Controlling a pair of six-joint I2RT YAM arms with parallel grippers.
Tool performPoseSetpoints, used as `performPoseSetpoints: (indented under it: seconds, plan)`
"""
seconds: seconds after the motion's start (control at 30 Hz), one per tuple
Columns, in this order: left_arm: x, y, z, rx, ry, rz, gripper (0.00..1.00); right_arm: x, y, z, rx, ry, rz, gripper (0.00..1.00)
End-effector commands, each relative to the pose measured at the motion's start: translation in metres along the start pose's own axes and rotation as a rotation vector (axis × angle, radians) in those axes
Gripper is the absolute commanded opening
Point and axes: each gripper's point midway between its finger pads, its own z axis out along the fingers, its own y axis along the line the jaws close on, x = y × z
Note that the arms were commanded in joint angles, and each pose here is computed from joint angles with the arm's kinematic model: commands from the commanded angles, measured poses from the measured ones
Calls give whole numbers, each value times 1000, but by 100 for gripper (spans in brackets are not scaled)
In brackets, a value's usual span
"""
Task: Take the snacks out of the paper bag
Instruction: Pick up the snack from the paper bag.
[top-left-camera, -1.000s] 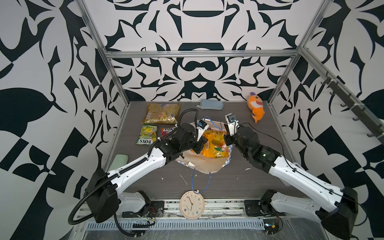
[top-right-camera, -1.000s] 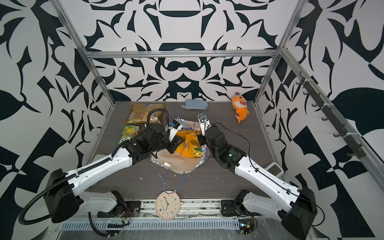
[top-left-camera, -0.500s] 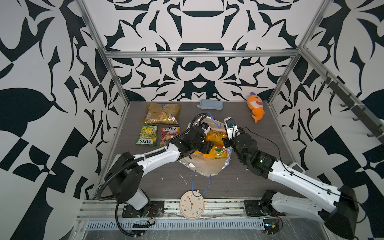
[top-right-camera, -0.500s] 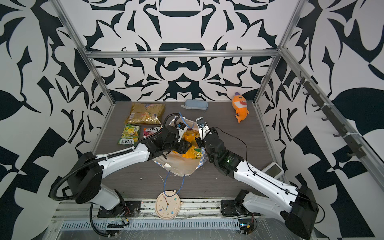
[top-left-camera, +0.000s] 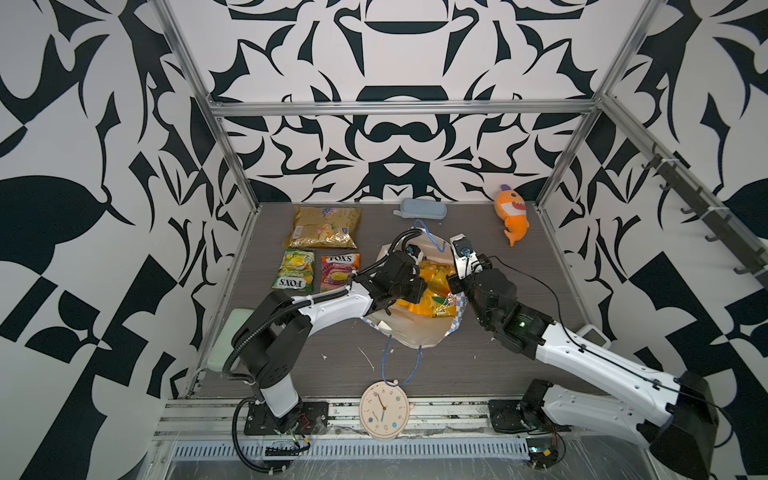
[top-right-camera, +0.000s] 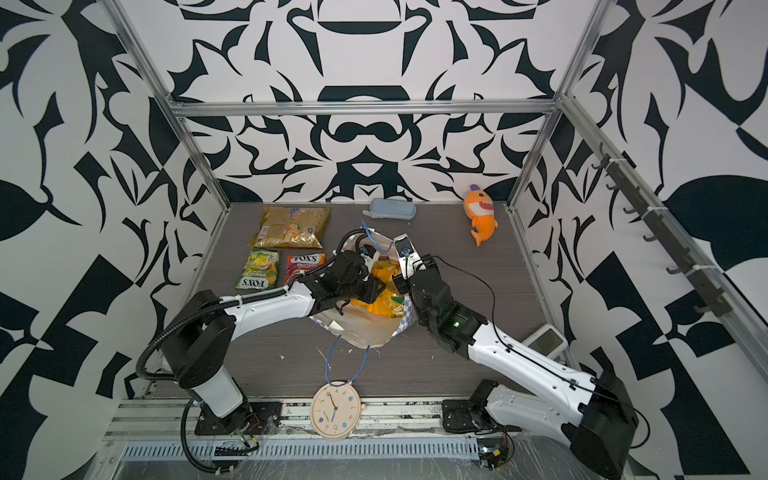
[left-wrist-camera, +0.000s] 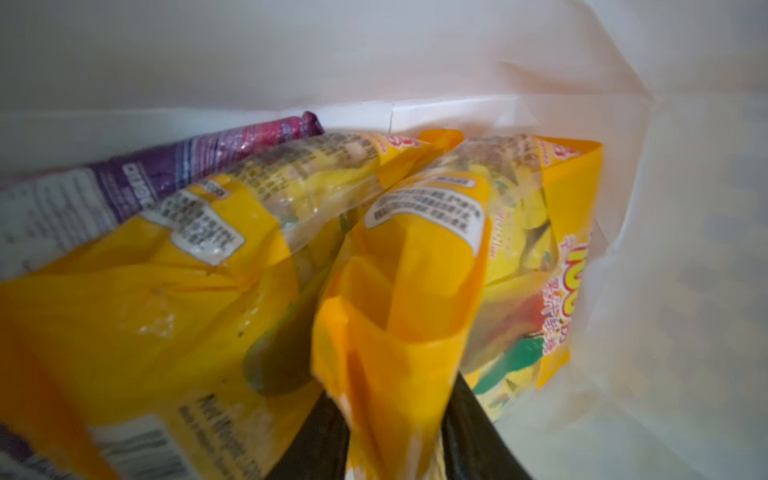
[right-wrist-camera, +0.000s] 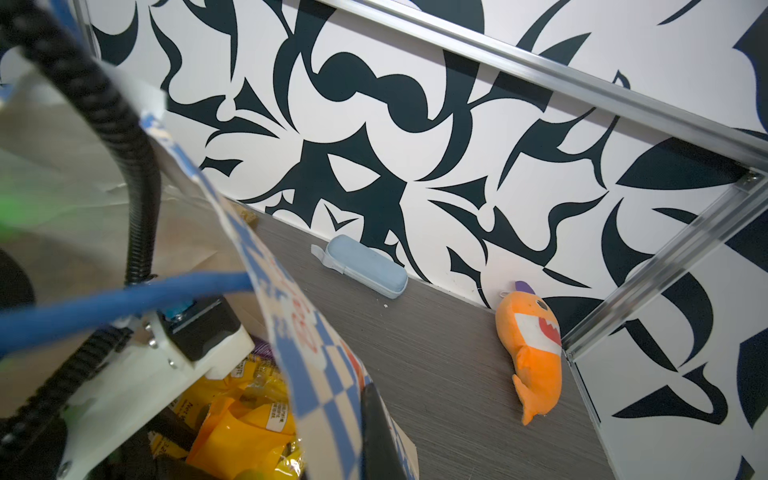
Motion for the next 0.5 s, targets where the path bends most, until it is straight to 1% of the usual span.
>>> performPoseSetpoints:
  seconds: [0.0, 0.07, 0.13, 0.23, 0.27, 0.37, 0.47]
  plan:
    - [-17, -13, 10, 62, -55, 10, 29, -60, -30, -19, 88, -228, 135, 0]
    - [-24, -14, 15, 62, -73, 37, 19, -59, -33, -17, 120, -232, 115, 0]
    - [-32, -17, 19, 73, -95, 67, 14, -57, -33, -15, 133, -234, 94, 0]
    - [-48, -21, 27, 71, -129, 141, 3, -55, -35, -13, 170, -259, 58, 0]
    - [-54, -21, 30, 64, -145, 170, 1, -56, -39, -12, 195, -262, 50, 0]
    - [-76, -18, 41, 47, -190, 228, 0, -59, -55, -10, 246, -296, 49, 0]
    - [-98, -15, 44, 60, -243, 236, 0, -64, -72, -9, 278, -329, 58, 0]
